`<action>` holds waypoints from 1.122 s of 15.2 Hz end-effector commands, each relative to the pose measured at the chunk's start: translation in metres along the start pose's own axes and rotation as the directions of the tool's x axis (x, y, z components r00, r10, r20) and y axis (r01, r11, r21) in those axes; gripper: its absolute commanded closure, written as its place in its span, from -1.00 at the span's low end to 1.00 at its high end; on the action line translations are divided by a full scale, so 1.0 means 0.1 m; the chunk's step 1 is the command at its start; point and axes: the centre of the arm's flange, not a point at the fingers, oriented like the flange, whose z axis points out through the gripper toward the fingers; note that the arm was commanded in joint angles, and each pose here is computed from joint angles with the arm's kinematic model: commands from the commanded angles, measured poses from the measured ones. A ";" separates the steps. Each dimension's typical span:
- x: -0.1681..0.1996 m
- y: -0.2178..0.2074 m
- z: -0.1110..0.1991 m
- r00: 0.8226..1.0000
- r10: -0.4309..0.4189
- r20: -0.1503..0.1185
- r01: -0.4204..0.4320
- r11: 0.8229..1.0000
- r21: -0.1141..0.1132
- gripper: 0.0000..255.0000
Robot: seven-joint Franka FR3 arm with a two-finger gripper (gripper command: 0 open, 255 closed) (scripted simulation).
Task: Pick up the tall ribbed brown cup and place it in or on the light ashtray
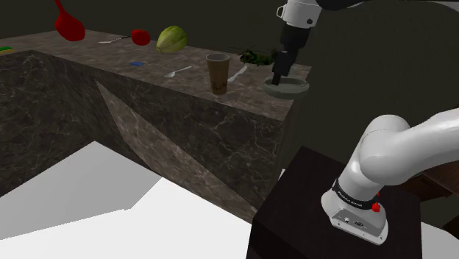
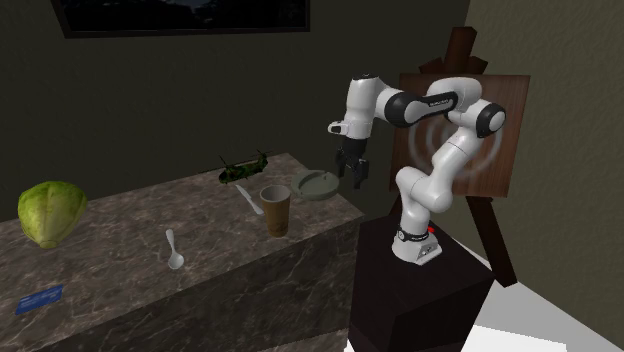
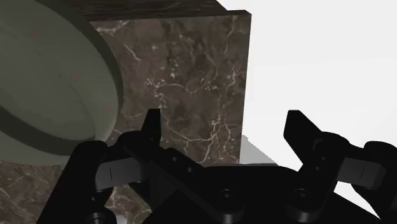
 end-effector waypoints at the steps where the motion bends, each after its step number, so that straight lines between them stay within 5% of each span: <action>1: 0.00 0.00 0.00 1.000 0.000 0.000 0.000 1.000 0.000 -1.00; 17: 2.26 -0.46 -0.07 0.991 0.081 0.105 -0.069 0.991 -0.111 -1.00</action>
